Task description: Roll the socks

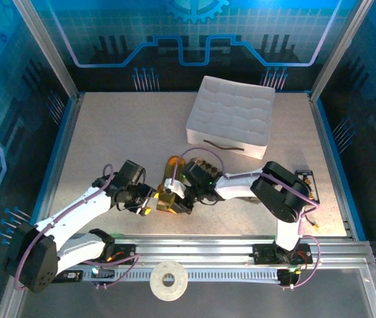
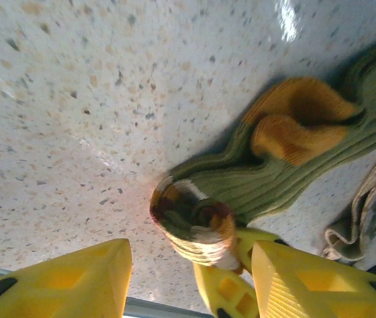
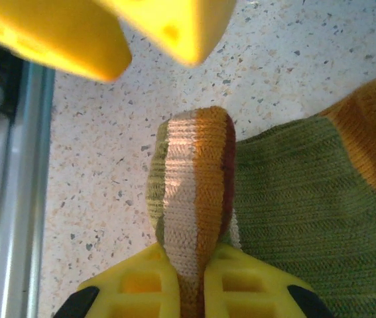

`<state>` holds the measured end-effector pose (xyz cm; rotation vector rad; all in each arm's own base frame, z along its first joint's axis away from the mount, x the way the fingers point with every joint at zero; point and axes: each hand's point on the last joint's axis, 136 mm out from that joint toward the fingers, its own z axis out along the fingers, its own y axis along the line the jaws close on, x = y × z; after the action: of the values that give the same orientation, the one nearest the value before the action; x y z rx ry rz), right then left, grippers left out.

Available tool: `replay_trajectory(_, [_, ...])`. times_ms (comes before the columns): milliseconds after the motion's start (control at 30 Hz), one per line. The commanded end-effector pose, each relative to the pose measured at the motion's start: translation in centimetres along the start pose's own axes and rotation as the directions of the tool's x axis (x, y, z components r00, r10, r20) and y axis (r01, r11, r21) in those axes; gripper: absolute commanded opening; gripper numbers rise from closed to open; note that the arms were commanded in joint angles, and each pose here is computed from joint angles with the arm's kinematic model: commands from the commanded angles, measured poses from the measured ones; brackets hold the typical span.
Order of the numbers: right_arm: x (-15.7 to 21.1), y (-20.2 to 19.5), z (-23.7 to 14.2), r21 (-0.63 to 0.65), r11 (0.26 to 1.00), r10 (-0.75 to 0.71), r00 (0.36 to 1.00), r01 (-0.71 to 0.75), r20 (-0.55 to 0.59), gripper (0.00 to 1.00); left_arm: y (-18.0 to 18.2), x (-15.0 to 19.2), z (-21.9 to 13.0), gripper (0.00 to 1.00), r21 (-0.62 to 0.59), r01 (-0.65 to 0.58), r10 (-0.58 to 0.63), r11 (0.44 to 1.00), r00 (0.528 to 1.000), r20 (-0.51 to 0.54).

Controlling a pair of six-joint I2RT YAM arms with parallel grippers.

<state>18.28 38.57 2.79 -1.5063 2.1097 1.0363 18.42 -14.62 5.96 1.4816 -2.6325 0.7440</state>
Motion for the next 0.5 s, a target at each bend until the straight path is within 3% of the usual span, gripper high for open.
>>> replay_trajectory(0, [6.2,0.6,0.7,-0.059,0.972,0.211,0.955,-0.228,-0.208,0.0,-1.1,1.1,0.7,0.51,0.07,-0.001,0.004,0.998,0.999,-0.037])
replay_trajectory(367, [6.0,-0.1,1.0,-0.067,0.958,0.258,0.937,-0.28,-0.235,0.0,-0.4,1.8,3.8,0.54,0.034,0.024,-0.022,0.999,0.999,-0.05])
replay_trajectory(467, [5.8,-0.1,1.1,-0.072,0.957,0.258,0.938,-0.281,-0.233,0.0,0.7,2.3,4.7,0.53,-0.025,0.032,-0.033,0.999,0.998,-0.051])
